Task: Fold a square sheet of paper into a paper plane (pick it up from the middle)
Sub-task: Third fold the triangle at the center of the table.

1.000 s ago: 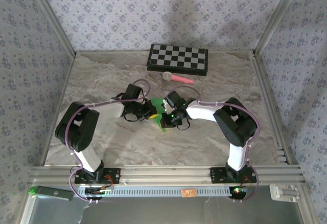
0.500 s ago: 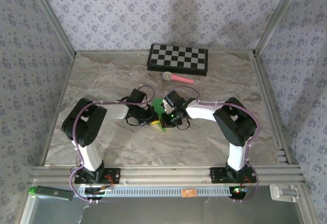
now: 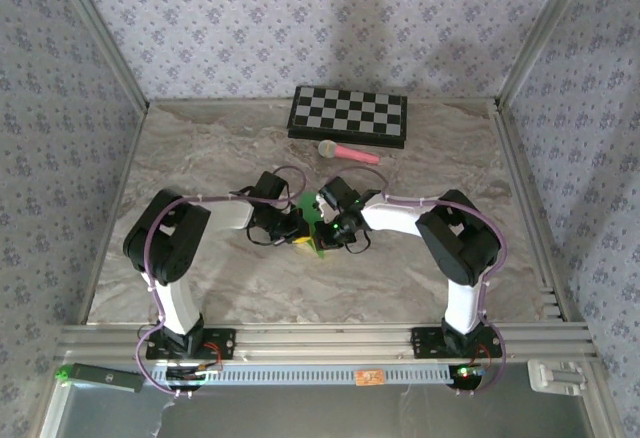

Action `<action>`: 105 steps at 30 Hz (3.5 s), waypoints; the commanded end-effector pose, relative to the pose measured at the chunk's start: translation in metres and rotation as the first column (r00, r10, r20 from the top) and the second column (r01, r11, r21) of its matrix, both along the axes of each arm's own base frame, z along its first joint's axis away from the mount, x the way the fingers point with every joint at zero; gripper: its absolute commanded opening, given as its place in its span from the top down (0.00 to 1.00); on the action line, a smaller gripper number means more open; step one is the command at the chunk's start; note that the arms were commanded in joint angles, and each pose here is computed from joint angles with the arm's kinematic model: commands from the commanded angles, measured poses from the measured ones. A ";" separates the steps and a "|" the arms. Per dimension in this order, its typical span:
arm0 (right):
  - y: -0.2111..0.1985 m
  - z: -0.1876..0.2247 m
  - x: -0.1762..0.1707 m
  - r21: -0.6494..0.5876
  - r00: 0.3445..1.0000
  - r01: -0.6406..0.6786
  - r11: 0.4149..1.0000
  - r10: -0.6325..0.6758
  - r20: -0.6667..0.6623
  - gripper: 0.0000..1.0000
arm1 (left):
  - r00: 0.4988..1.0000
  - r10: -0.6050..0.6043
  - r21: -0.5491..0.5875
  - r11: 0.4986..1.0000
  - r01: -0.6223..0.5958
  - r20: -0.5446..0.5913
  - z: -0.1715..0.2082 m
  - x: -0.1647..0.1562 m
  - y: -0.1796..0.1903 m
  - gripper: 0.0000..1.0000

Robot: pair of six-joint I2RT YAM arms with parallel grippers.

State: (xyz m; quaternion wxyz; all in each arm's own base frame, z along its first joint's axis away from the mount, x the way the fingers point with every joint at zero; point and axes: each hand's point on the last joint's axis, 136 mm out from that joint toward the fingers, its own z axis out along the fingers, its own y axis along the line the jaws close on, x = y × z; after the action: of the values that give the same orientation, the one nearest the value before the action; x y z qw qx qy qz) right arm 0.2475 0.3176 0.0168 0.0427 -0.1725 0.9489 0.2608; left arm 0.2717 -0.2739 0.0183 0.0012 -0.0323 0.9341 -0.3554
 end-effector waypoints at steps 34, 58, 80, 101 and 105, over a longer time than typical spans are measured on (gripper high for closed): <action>-0.028 -0.026 -0.009 -0.148 0.997 0.046 0.988 -0.055 -0.056 0.92 | 0.982 0.126 0.008 0.992 -0.128 0.143 0.058 0.054 0.045 0.87; -0.020 0.000 0.006 -0.044 0.999 0.048 0.998 -0.049 -0.023 0.91 | 0.998 0.065 0.180 0.981 -0.068 0.019 -0.026 0.021 0.041 0.99; 0.041 0.012 0.037 0.113 0.997 0.077 0.991 -0.077 -0.002 0.96 | 0.996 0.082 0.185 0.980 -0.073 -0.042 -0.039 0.013 0.039 1.00; -0.032 -0.020 -0.039 0.032 0.989 0.095 0.995 -0.091 -0.117 0.96 | 0.995 0.086 0.201 0.977 -0.076 -0.041 -0.041 0.015 0.048 1.00; -0.045 -0.003 -0.036 0.050 0.992 0.100 0.994 -0.095 -0.081 0.96 | 0.997 0.075 0.134 0.989 -0.071 -0.030 -0.024 0.024 0.034 1.00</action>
State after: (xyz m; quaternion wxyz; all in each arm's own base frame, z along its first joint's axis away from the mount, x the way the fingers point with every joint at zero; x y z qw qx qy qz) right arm 0.2312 0.3008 0.0207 0.0635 -0.1283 0.9351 0.3243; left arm 0.3045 -0.2556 0.0186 0.0313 -0.0512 0.9393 -0.3379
